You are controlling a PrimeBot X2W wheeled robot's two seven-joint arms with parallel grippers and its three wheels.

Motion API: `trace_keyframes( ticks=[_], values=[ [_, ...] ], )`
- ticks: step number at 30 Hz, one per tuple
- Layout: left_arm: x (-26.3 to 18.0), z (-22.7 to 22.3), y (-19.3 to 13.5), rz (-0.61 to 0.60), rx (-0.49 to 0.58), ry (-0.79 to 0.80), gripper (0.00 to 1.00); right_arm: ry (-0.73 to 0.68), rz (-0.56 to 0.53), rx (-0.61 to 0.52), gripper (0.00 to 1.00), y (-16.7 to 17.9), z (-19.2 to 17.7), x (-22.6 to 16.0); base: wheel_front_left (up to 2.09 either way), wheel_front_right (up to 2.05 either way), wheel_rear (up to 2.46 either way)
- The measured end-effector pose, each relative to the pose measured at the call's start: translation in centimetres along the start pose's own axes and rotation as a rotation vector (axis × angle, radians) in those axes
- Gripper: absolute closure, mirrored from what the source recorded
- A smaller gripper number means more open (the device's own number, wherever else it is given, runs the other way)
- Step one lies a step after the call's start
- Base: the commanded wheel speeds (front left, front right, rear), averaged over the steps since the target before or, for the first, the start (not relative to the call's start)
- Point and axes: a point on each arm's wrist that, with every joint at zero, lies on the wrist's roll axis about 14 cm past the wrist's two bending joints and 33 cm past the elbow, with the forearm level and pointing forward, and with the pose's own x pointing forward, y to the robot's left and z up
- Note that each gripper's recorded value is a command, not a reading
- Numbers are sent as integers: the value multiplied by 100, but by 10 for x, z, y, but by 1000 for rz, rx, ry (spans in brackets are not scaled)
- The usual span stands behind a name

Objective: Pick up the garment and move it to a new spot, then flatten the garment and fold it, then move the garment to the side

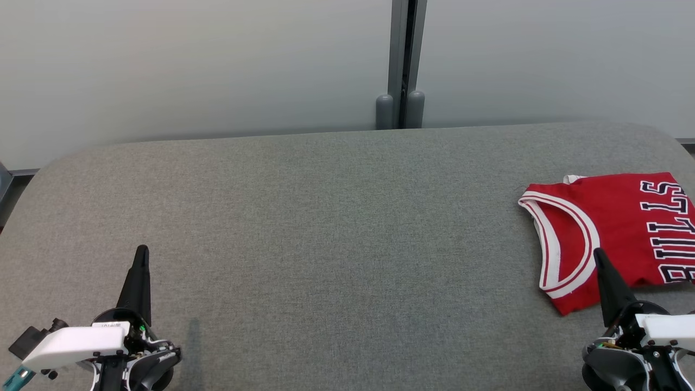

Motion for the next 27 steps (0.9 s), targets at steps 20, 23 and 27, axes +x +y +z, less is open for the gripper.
trace_keyframes(
  ticks=[20,23,27],
  values=[
    [0,0,0,0,0,0,100,0,0,0,100,0,0,0,0,0,0],
    [0,0,0,0,0,0,100,0,0,0,100,0,0,0,0,0,0],
    [0,0,0,0,0,0,100,0,0,0,100,0,0,0,0,0,0]
  ],
)
